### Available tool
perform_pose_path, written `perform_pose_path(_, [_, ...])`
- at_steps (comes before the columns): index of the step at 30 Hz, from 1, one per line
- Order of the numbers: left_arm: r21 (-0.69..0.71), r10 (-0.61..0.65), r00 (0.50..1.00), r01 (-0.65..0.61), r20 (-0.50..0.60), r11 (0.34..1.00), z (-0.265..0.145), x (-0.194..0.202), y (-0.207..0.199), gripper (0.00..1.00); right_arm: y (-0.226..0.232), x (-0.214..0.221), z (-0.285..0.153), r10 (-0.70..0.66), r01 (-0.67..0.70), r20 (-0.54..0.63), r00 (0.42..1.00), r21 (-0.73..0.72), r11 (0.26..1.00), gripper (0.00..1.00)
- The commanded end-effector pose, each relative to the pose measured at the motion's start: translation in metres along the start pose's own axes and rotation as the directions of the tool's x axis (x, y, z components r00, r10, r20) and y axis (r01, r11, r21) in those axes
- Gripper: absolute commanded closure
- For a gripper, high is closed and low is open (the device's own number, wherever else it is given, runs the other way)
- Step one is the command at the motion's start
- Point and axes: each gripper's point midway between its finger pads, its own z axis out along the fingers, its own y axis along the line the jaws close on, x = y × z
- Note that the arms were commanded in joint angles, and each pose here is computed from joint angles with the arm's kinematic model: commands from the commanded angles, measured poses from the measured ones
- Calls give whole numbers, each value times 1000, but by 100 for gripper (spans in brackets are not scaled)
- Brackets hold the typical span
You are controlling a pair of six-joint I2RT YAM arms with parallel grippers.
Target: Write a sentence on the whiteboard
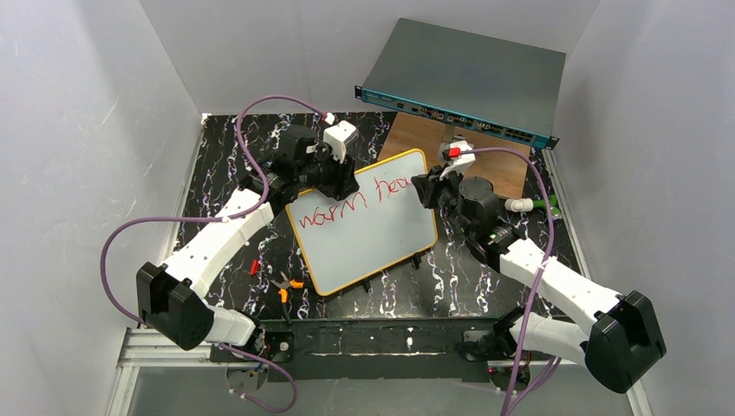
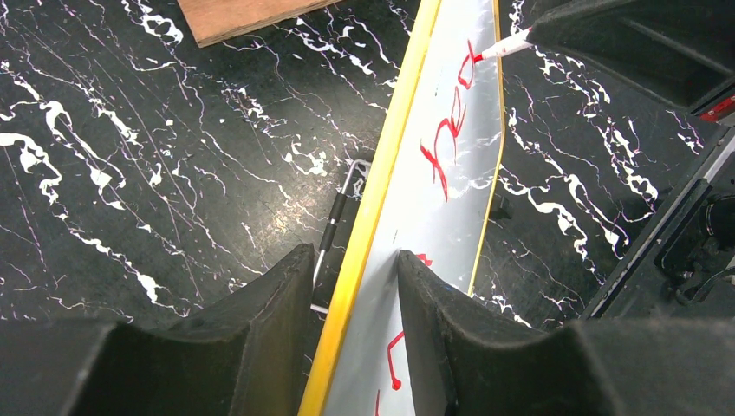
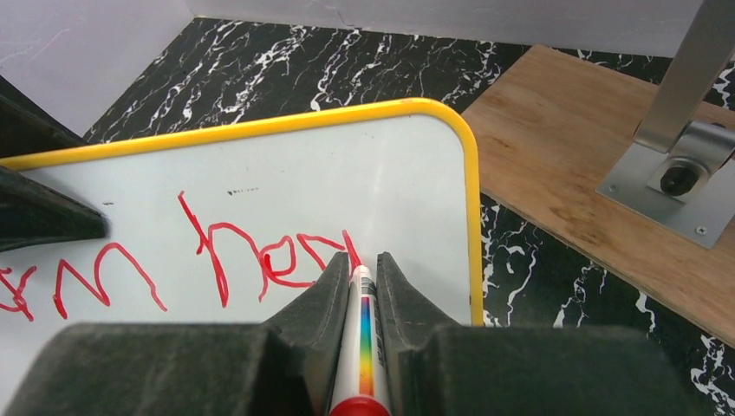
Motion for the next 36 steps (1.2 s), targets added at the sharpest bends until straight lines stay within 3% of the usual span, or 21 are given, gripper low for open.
perform_pose_path(1, [12, 51, 992, -53, 117, 999, -17, -37, -8, 100, -6, -3, -7, -4, 3, 16, 1000, 27, 1000, 99])
perform_pose_path(13, [12, 50, 991, -52, 122, 999, -16, -39, -7, 100, -7, -18, -13, -34, 33, 22, 999, 40, 999, 99])
perform_pose_path(23, [14, 50, 991, -52, 125, 999, -15, -41, -7, 100, 6, -58, -18, -48, 50, 120, 992, -8, 999, 99])
perform_pose_path(36, [16, 48, 992, -50, 118, 999, -16, -37, -8, 100, 6, -70, 1, -63, 61, 138, 988, 15, 998, 99])
